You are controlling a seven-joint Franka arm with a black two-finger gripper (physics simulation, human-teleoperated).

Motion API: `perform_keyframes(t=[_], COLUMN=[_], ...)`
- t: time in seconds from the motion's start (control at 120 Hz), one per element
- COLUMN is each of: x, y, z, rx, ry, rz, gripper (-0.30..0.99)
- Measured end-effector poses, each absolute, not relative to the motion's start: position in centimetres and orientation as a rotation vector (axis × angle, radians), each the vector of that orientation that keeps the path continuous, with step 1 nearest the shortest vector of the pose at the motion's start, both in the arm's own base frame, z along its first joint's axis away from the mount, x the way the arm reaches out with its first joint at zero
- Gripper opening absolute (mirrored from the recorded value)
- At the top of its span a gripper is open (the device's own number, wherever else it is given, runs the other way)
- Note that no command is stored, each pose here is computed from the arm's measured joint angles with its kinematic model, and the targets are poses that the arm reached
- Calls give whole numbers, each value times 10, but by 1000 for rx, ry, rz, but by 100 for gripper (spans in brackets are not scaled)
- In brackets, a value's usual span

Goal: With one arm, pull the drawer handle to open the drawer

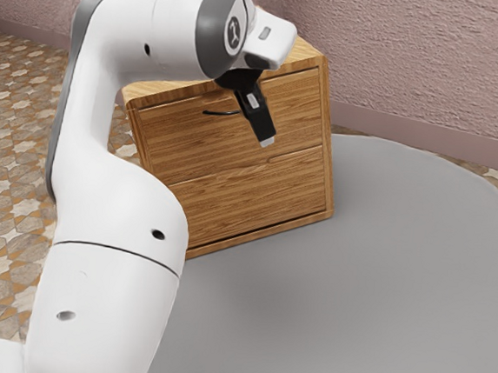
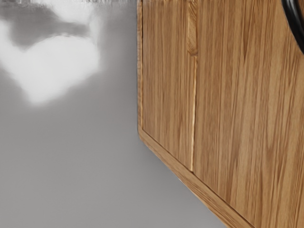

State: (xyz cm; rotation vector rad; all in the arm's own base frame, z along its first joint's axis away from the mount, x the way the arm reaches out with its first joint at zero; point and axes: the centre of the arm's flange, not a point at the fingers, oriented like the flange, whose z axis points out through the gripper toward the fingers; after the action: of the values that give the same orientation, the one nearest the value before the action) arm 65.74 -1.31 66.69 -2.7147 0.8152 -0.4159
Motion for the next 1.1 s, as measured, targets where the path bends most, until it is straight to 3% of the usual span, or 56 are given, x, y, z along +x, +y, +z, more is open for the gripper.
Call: perform_keyframes(t=[0.492,0.625,0.667,0.767,0.983,1.1], x=[662,664,665,670,672,672], y=[9,9,6,-3,-6,-9], z=[661,657,655,644,641,642], rx=[-2631,-2627,-2628,-2629,-2622,-2618], ry=[852,868,879,905,930,941], rz=[-355,-345,-343,-323,-319,-322], gripper=[70,81,78,93,70,69])
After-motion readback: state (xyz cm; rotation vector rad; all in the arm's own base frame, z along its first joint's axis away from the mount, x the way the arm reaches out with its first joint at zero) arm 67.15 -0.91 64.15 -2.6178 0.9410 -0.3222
